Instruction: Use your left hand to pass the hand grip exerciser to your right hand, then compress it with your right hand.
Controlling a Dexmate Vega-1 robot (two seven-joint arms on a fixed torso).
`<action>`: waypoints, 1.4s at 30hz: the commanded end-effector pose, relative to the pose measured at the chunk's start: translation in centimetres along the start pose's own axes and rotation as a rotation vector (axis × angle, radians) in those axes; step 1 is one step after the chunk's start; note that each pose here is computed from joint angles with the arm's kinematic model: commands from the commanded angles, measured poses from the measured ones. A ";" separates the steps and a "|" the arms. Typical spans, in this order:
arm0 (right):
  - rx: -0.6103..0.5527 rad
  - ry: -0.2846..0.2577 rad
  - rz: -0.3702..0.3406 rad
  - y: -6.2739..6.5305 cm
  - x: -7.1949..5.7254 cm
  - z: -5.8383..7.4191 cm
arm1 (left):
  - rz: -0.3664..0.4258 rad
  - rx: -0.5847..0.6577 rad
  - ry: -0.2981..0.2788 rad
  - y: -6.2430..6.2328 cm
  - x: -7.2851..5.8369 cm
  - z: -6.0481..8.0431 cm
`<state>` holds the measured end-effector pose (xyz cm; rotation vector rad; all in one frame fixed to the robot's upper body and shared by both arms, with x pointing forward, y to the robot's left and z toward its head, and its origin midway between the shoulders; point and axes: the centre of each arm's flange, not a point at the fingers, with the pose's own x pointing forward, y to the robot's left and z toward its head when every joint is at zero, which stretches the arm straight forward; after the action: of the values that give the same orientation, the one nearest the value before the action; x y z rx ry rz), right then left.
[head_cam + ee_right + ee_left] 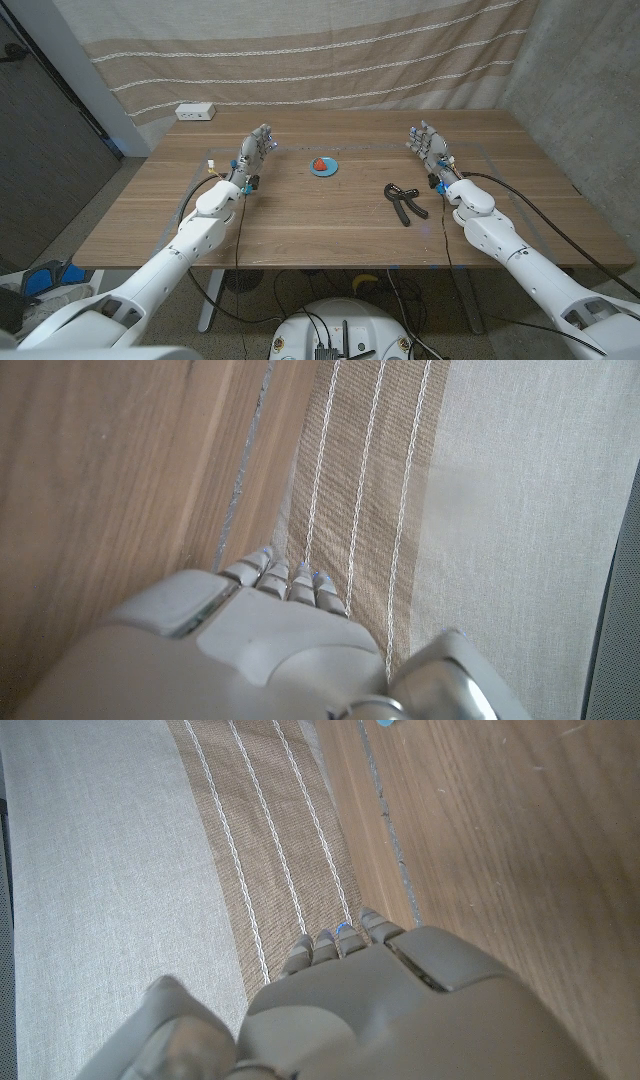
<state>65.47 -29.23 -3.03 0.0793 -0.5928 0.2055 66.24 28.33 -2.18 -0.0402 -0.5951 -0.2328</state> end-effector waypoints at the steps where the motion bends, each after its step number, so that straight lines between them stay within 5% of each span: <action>1: 0.051 -0.052 -0.042 -1.4 -0.2 -0.2 | -0.006 0.023 -0.027 -0.4 0.9 0.6; 15: 0.048 -0.052 -0.054 -1.9 -0.2 -0.3 | 0.040 0.082 -0.040 -0.9 0.8 1.0; 42: 0.015 -0.086 -0.105 -1.6 -2.6 0.2 | -0.136 0.632 -0.150 -3.9 4.1 7.5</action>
<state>64.44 -31.14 -4.04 0.1400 -0.6546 0.1384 65.21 25.77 3.96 0.4021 -0.7489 -0.1649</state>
